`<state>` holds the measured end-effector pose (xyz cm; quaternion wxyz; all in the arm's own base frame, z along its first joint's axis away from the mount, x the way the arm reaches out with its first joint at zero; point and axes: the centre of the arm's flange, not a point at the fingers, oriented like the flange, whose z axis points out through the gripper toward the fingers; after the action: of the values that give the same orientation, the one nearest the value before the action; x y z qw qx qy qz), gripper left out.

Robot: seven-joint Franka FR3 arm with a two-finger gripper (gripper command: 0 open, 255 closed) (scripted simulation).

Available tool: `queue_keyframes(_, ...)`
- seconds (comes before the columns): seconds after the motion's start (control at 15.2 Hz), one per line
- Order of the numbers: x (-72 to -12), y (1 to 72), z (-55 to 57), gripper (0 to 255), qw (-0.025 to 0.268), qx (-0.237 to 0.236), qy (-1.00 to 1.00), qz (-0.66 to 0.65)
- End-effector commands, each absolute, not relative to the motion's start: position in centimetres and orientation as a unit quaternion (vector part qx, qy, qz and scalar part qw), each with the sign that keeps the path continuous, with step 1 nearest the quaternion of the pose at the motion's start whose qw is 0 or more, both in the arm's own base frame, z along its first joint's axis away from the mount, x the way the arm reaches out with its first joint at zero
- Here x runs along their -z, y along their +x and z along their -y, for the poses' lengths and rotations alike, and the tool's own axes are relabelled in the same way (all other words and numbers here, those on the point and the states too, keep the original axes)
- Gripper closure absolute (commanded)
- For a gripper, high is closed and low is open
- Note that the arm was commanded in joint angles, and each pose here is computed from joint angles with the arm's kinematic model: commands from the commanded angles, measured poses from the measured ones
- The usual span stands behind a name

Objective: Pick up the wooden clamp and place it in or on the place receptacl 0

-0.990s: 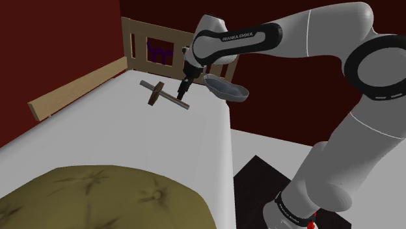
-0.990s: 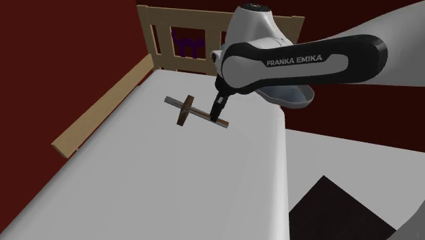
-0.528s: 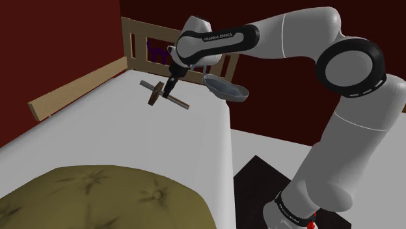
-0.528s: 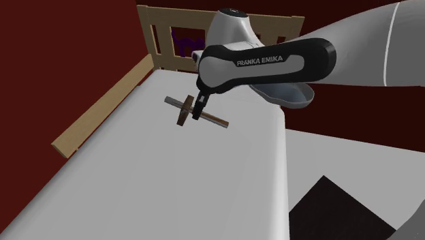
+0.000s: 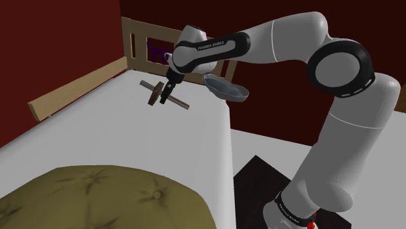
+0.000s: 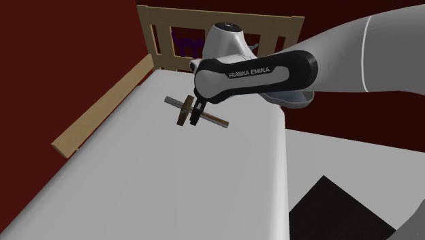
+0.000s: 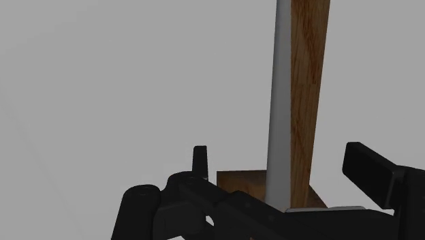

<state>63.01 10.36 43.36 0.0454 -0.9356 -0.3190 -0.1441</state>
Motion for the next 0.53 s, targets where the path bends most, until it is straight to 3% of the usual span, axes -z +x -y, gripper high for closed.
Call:
queue_keyframes(0.0, -43.27, 63.03, -10.4, 0, 0.045, 0.144, -0.936, 0.319)
queue_keyframes(0.26, -43.27, 63.03, -10.4, 0, 0.045, 0.144, -0.936, 0.319)
queue_keyframes(0.33, -43.27, 63.03, -10.4, 255, 0.045, 0.144, -0.936, 0.319)
queue_keyframes(0.46, -43.27, 63.03, -10.4, 255, 0.045, 0.144, -0.936, 0.319)
